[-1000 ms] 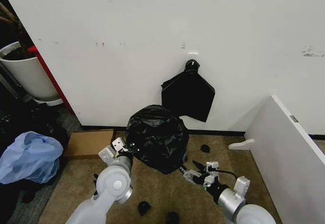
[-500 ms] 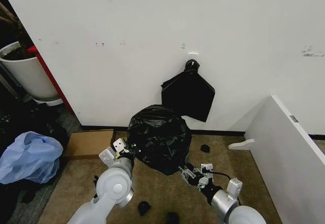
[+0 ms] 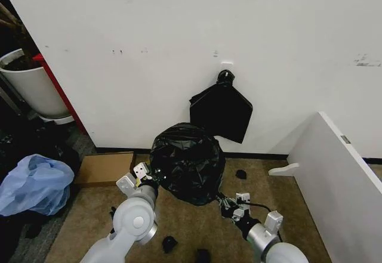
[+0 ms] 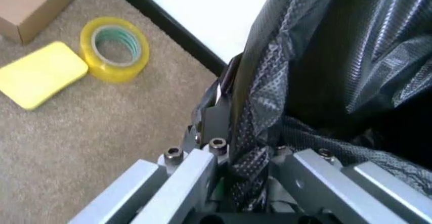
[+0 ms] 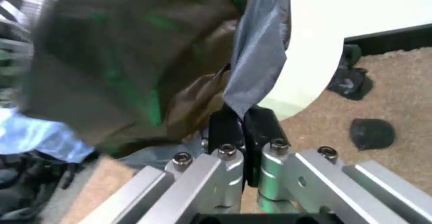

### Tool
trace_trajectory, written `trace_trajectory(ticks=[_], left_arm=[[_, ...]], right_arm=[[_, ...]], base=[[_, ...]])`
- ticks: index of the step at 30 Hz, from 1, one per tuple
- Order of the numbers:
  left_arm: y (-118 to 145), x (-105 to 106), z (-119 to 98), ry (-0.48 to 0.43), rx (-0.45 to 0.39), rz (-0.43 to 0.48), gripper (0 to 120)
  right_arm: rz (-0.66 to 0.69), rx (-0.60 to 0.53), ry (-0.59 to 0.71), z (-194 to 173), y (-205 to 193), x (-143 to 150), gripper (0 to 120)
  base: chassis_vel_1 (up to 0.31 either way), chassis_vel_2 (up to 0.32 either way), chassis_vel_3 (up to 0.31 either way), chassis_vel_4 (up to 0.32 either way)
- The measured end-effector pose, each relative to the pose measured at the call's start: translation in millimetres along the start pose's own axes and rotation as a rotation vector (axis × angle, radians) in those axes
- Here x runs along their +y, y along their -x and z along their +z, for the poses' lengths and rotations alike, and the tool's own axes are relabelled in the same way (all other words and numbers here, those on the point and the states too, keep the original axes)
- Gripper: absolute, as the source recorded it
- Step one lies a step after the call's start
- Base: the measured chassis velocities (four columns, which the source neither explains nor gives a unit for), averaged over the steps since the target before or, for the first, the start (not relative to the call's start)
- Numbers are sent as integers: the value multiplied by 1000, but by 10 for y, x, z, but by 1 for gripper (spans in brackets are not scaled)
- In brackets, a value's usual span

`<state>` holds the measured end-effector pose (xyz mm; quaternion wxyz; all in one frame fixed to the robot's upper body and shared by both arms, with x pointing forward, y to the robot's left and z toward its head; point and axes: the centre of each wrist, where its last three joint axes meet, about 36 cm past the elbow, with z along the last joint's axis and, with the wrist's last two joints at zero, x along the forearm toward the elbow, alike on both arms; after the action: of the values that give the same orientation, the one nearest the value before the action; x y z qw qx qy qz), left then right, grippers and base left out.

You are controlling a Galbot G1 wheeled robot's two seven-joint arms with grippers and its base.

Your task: Place the garbage bag over the trash bin.

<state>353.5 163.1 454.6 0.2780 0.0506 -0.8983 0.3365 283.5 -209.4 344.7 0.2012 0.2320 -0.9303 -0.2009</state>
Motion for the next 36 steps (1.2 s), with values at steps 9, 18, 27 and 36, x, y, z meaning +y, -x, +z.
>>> trace_trajectory(ticks=[9, 18, 27, 36], left_arm=[[-134, -37, 13, 20, 94, 12, 0], [-70, -20, 42, 23, 92, -2, 0], [135, 60, 51, 5, 40, -56, 0], [159, 136, 138, 93, -39, -77, 0]], right_arm=[[108, 5, -91, 77, 154, -62, 0], [122, 12, -120, 78, 55, -4, 6], [122, -20, -161, 147, -216, 15, 41], [223, -42, -86, -121, -255, -7, 73]], base=[[0, 0, 0, 0], [0, 0, 0, 0], [0, 0, 0, 0], [0, 0, 0, 0]])
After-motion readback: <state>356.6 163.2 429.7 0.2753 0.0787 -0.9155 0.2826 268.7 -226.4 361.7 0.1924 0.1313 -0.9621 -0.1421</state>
